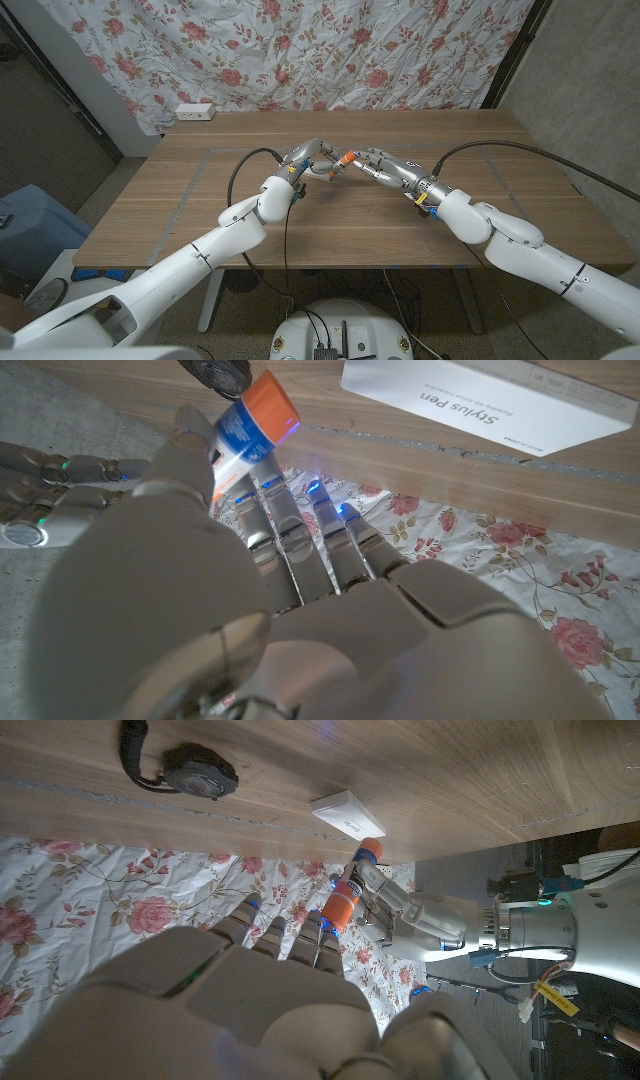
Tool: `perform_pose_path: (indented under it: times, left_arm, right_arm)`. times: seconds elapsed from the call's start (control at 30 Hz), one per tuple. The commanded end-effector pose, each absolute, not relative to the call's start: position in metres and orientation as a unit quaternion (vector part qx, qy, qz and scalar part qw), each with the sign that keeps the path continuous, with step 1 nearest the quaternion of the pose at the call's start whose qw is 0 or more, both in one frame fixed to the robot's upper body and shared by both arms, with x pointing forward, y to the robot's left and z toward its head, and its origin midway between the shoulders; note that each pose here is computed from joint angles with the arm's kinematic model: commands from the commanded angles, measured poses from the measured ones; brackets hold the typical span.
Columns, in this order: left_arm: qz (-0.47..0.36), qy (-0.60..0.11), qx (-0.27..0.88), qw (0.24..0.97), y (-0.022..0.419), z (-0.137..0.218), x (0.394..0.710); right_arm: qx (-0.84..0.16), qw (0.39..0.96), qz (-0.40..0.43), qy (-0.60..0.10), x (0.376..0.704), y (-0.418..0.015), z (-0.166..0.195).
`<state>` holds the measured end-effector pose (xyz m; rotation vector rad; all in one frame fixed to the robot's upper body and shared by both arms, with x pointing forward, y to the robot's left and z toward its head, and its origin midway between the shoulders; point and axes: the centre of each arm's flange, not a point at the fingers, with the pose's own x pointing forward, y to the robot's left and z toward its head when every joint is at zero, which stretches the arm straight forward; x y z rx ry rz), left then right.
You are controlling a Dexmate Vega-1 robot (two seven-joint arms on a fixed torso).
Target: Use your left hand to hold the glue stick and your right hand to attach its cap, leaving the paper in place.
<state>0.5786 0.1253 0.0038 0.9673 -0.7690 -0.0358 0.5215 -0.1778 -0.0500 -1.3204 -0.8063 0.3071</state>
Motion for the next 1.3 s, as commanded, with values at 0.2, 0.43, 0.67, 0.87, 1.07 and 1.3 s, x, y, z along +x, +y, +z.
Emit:
perform_pose_path:
  times: [0.2,0.43,0.67,0.87,1.07,1.3]
  left_arm:
    - [-0.018,-0.362,0.455,0.813,0.124,0.004,0.579]
    - [-0.019,-0.360,0.454,0.815,0.124,0.002,0.579]
    - [-0.018,-0.358,0.454,0.816,0.125,0.001,0.579]
    - [-0.019,-0.357,0.454,0.816,0.126,0.000,0.578]
    - [-0.020,-0.358,0.454,0.815,0.126,-0.001,0.578]
    - [-0.019,-0.357,0.456,0.815,0.127,0.000,0.577]
  right_arm:
    - [-0.592,0.706,0.152,-0.357,0.525,-0.176,-0.052]
    - [-0.585,0.714,0.135,-0.362,0.524,-0.184,-0.050]
    - [-0.576,0.719,0.128,-0.367,0.523,-0.189,-0.049]
    - [-0.569,0.723,0.121,-0.373,0.522,-0.190,-0.045]
    - [-0.561,0.727,0.116,-0.378,0.520,-0.191,-0.043]
    - [-0.552,0.732,0.108,-0.385,0.519,-0.194,-0.040]
